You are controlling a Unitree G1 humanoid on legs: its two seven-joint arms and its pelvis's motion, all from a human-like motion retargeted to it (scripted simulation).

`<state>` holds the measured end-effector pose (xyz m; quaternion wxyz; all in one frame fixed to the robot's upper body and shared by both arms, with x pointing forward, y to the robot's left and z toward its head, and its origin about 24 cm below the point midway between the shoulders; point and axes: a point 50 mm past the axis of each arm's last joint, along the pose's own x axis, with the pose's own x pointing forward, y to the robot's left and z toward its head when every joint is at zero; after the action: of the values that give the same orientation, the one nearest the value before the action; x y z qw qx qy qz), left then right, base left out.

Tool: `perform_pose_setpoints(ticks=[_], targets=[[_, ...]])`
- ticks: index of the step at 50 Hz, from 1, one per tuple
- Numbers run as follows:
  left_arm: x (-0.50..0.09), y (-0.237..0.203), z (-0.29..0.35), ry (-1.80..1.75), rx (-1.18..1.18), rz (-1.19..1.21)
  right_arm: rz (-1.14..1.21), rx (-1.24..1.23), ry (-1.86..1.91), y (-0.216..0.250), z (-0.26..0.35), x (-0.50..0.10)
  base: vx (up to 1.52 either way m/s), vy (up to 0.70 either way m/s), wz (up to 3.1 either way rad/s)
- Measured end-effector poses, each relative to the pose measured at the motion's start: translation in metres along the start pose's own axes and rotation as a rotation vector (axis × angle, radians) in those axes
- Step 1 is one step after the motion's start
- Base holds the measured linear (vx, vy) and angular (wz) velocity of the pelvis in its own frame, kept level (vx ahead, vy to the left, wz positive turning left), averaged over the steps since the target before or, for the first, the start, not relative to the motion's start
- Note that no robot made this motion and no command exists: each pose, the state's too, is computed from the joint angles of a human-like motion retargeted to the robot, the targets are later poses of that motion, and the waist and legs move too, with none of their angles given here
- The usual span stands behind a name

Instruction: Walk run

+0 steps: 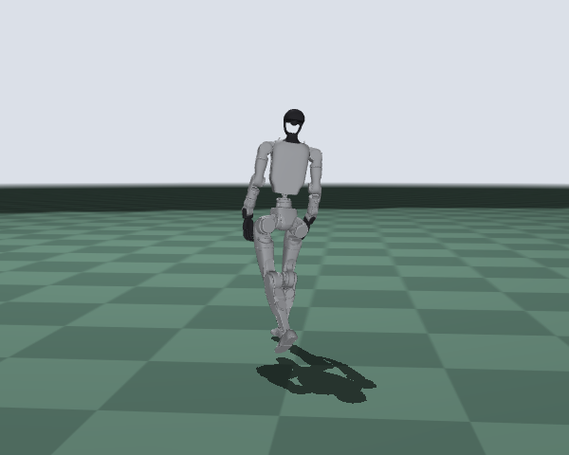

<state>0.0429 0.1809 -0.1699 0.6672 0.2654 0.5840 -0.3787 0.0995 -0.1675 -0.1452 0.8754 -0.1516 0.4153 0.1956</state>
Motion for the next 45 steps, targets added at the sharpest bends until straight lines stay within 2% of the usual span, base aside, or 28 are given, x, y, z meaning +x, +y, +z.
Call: perform_pose_setpoints(ticks=[5, 10, 13, 17, 22, 30, 37, 40, 43, 45], targets=[[0.001, 0.004, 0.011, -0.058, -0.041, 0.03, 0.092, -0.133, 0.126, -0.011, -0.01, -0.001, 0.67, -0.52, 0.11], [-0.01, 0.026, 0.017, -0.169, 0.038, 0.286, 0.168, -0.257, 0.218, -0.007, -0.021, -0.003, 0.55, -0.47, -0.25], [-0.013, 0.028, 0.021, -0.241, -0.042, 0.386, 0.173, -0.248, 0.237, -0.003, -0.028, -0.006, 0.58, -0.41, -0.96], [-0.012, 0.022, 0.025, -0.295, -0.135, 0.369, 0.176, -0.19, 0.251, 0.001, -0.038, -0.011, 0.64, -0.36, -0.6], [-0.013, 0.027, 0.03, -0.309, -0.123, 0.35, 0.223, -0.11, 0.265, 0.006, -0.044, -0.013, 0.64, -0.29, -0.69], [-0.011, 0.03, 0.033, -0.304, -0.16, 0.29, 0.266, -0.152, 0.285, 0.011, -0.042, -0.01, 0.78, -0.25, -0.52], [-0.013, 0.029, 0.02, -0.314, -0.357, 0.318, 0.29, -0.128, 0.306, 0.022, -0.046, -0.01, 0.98, -0.18, -0.72], [-0.015, 0.033, 0.009, -0.294, -0.416, 0.258, 0.241, -0.219, 0.224, 0.021, -0.032, -0.003, 0.87, -0.09, -0.82], [-0.015, 0.034, 0.001, -0.236, -0.355, 0.205, 0.125, -0.352, 0.166, 0.003, -0.02, 0.0, 0.7, -0.01, -0.3], [-0.014, 0.03, -0.003, -0.193, -0.303, 0.156, 0.057, -0.356, 0.129, -0.003, -0.015, 0.001, 0.61, 0.0, 0.42]])
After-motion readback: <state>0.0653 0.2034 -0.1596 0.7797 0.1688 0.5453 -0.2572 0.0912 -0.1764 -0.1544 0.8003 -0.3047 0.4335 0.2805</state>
